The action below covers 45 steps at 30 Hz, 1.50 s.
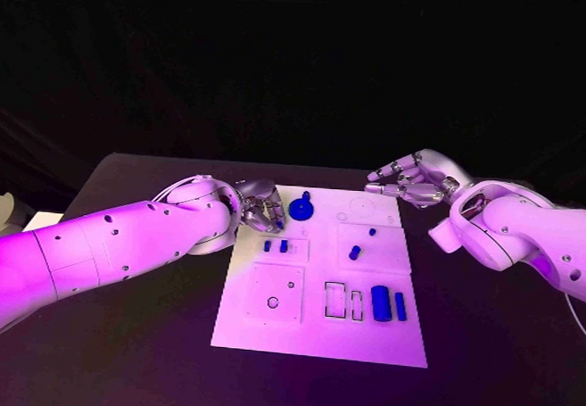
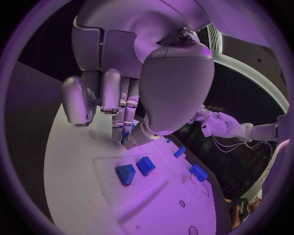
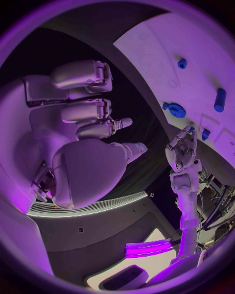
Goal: Assemble the parts on the task board
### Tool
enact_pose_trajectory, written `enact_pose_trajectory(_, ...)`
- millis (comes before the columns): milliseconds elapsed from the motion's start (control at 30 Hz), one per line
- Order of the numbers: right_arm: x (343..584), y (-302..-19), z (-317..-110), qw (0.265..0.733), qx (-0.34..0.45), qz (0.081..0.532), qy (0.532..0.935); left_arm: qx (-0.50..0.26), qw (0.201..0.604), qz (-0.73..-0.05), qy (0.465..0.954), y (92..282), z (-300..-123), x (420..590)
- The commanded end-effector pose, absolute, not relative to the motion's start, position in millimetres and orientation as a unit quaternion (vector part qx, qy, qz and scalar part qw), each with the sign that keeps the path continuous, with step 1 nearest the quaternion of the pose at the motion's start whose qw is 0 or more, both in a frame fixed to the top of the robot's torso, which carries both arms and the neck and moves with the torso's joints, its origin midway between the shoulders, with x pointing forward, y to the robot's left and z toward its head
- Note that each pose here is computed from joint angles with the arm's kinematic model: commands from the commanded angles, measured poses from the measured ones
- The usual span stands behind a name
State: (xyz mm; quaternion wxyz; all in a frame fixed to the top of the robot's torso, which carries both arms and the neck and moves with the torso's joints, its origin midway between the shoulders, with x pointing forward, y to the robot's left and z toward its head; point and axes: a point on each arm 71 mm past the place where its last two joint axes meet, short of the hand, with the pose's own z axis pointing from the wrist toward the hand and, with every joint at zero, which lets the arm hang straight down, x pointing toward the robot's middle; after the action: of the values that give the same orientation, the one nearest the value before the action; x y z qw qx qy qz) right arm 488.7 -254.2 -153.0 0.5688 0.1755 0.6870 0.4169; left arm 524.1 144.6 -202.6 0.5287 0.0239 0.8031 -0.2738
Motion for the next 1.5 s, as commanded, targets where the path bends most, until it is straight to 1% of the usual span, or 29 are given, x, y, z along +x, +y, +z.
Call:
enact_pose_trajectory(33,488.2,-252.6,-152.9,0.567,0.170,0.421,0.687,0.034,0.517,-0.270,0.812,141.6,-205.7,522.3)
enact_pose_trajectory(633,488.2,-253.1,-153.2,0.566,0.171,0.420,0.689,0.038,0.516,-0.276,0.810,137.6,-205.9,521.6)
enact_pose_trajectory(1233,488.2,-253.5,-153.2,0.566,0.171,0.420,0.688,0.037,0.507,-0.263,0.820,139.4,-208.3,521.8)
enact_pose_trajectory(1500,488.3,-253.6,-153.0,0.567,0.172,0.421,0.687,0.036,0.511,-0.260,0.818,140.8,-207.9,522.2)
